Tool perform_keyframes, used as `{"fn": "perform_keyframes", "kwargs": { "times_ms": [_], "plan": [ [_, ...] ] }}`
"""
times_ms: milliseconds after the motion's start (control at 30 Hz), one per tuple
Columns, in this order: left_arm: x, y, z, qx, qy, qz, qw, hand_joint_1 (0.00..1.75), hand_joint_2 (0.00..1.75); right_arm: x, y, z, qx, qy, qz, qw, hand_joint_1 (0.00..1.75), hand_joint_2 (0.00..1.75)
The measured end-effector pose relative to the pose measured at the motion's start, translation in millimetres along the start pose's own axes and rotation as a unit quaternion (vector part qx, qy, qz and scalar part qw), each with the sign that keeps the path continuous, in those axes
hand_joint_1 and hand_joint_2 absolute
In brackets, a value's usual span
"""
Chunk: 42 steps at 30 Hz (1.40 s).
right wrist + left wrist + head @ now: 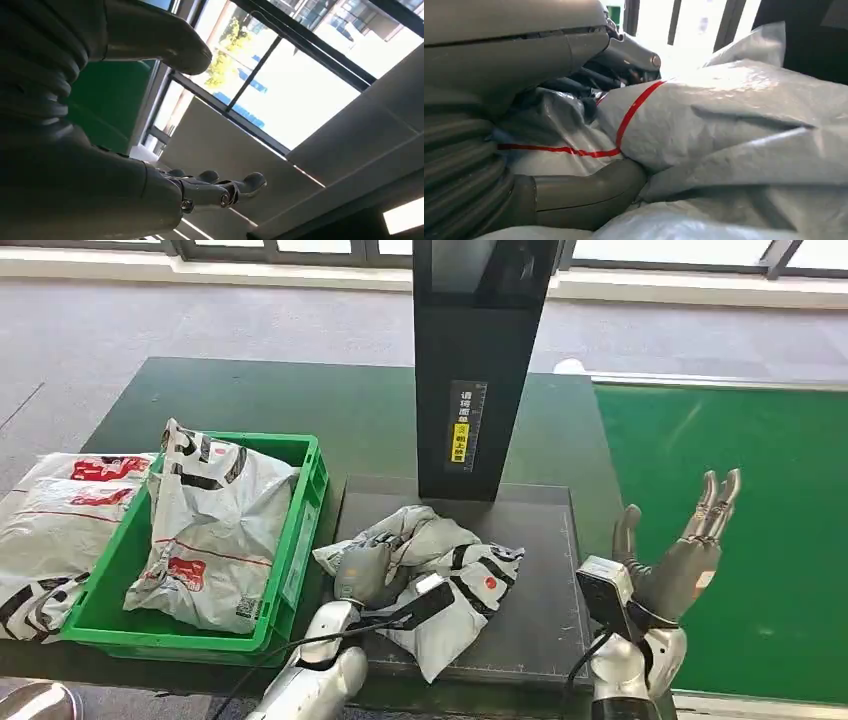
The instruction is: Moved the parcel from conveyor to table for the left to box.
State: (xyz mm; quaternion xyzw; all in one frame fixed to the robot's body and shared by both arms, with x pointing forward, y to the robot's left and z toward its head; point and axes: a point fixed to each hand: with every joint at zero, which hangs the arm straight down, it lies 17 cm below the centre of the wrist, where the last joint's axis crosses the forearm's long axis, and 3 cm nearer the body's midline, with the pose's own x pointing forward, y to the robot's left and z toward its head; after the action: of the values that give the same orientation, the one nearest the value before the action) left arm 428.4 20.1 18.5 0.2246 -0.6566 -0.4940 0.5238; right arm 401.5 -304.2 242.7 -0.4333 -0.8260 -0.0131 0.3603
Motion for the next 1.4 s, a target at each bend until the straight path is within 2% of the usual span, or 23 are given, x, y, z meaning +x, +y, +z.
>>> {"fn": "perform_keyframes", "kwargs": {
  "times_ms": [233, 467, 667, 767, 867, 1000, 1100, 1233, 1400],
  "plan": [
    [0.5, 10.8, -3.7, 0.023, 0.000, -0.018, 1.000, 1.75, 1.75, 1.0, -1.6, -0.4, -0.001, -0.002, 0.001, 1.000, 0.00, 1.75],
    [-1.4, 66.0, -6.4, 0.135, 0.003, -0.020, 0.991, 1.75, 1.75, 0.8, -5.3, 2.6, -0.003, 0.001, 0.004, 1.000, 0.00, 1.75],
    [-3.8, 80.2, -5.9, 0.158, 0.006, -0.016, 0.987, 1.75, 1.75, -0.1, -6.0, 3.0, -0.004, 0.002, 0.005, 1.000, 0.00, 1.75],
    [-4.7, 119.9, 0.1, 0.229, 0.005, -0.023, 0.973, 1.75, 1.75, 0.4, -6.5, 2.7, -0.005, 0.002, 0.006, 1.000, 0.00, 1.75],
    [-7.7, 182.8, 16.4, 0.314, -0.002, -0.041, 0.949, 1.75, 1.75, 0.5, -6.3, 3.0, -0.005, 0.003, 0.007, 1.000, 0.00, 1.75],
    [-9.8, 279.5, 61.3, 0.436, -0.005, -0.073, 0.897, 1.75, 1.75, 0.5, -6.3, 2.5, -0.006, 0.003, 0.007, 1.000, 0.00, 1.75],
    [-11.2, 324.5, 94.2, 0.493, 0.001, -0.094, 0.865, 1.75, 1.75, 0.8, -6.4, 1.7, -0.007, 0.003, 0.006, 1.000, 0.00, 1.75],
    [-11.7, 352.7, 120.6, 0.529, 0.006, -0.110, 0.841, 1.75, 1.75, 1.2, -6.1, 1.2, -0.008, 0.003, 0.005, 1.000, 0.00, 1.75],
    [-11.6, 367.8, 136.4, 0.549, 0.010, -0.118, 0.827, 1.75, 1.75, 1.5, -6.0, 0.8, -0.008, 0.003, 0.005, 1.000, 0.00, 1.75]
  ]
}}
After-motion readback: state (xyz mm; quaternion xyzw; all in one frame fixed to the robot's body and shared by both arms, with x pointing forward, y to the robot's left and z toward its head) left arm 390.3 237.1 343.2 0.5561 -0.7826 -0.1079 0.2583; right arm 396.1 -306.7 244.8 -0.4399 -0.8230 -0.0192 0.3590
